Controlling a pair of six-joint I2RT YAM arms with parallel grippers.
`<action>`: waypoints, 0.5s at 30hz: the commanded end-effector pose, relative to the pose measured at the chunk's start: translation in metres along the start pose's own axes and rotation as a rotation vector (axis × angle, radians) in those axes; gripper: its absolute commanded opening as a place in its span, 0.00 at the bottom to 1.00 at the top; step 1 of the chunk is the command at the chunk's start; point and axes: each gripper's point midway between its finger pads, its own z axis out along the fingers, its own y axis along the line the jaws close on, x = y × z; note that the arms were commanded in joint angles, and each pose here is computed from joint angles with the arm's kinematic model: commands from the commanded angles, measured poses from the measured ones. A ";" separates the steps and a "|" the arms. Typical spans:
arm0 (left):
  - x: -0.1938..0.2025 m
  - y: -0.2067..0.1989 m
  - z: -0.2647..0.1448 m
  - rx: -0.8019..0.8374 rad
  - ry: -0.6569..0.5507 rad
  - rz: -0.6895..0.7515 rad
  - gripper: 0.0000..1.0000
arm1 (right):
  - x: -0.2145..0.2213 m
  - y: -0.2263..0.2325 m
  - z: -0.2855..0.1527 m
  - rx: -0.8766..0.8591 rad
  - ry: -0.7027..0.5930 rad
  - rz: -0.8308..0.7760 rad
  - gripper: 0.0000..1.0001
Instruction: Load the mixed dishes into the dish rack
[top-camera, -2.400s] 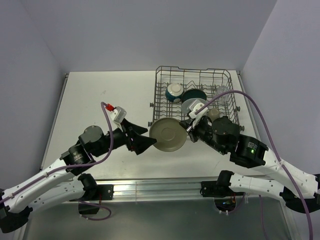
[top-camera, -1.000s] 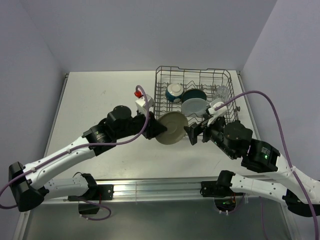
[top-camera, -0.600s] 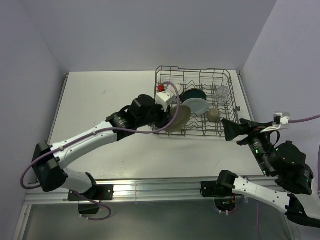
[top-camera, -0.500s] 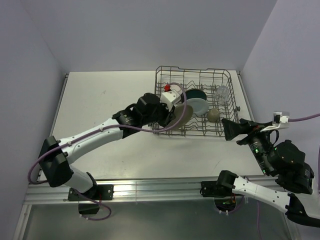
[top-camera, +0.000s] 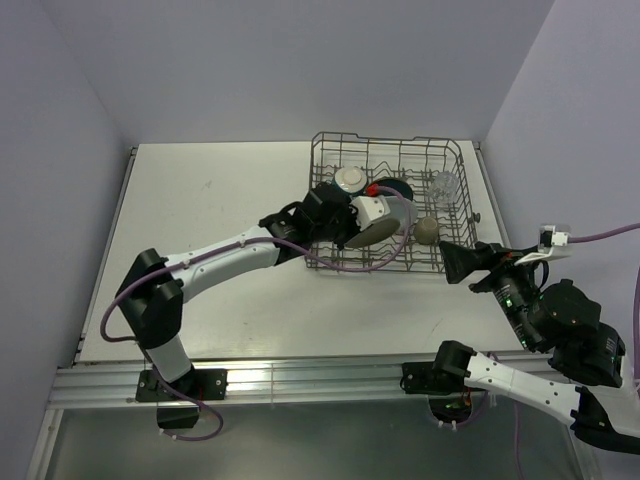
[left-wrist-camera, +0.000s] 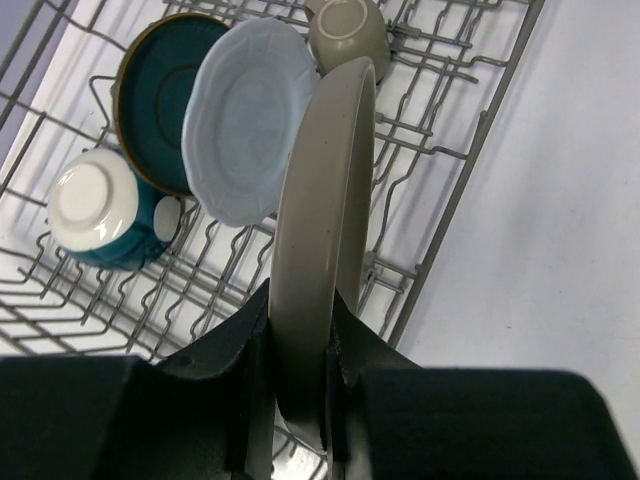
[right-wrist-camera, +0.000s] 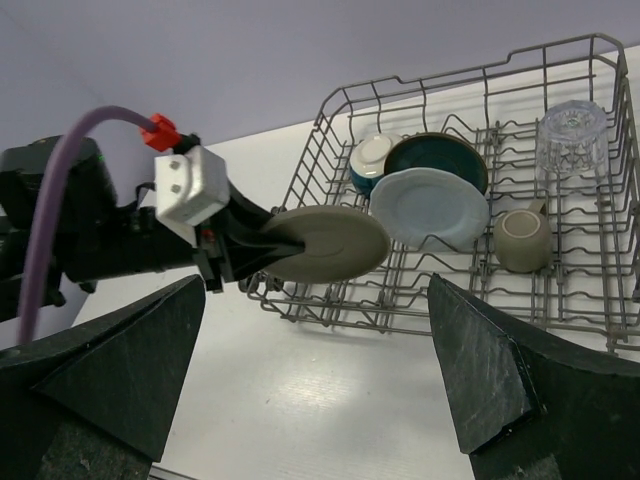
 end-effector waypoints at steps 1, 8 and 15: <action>-0.052 0.007 0.012 0.011 -0.164 0.103 0.00 | -0.003 -0.001 0.000 0.016 -0.008 0.013 1.00; -0.041 0.003 0.048 0.036 -0.148 0.135 0.00 | 0.003 -0.004 0.001 0.017 -0.008 0.016 1.00; -0.034 0.008 0.070 0.019 -0.120 0.155 0.00 | 0.001 -0.013 -0.004 0.032 -0.023 0.020 1.00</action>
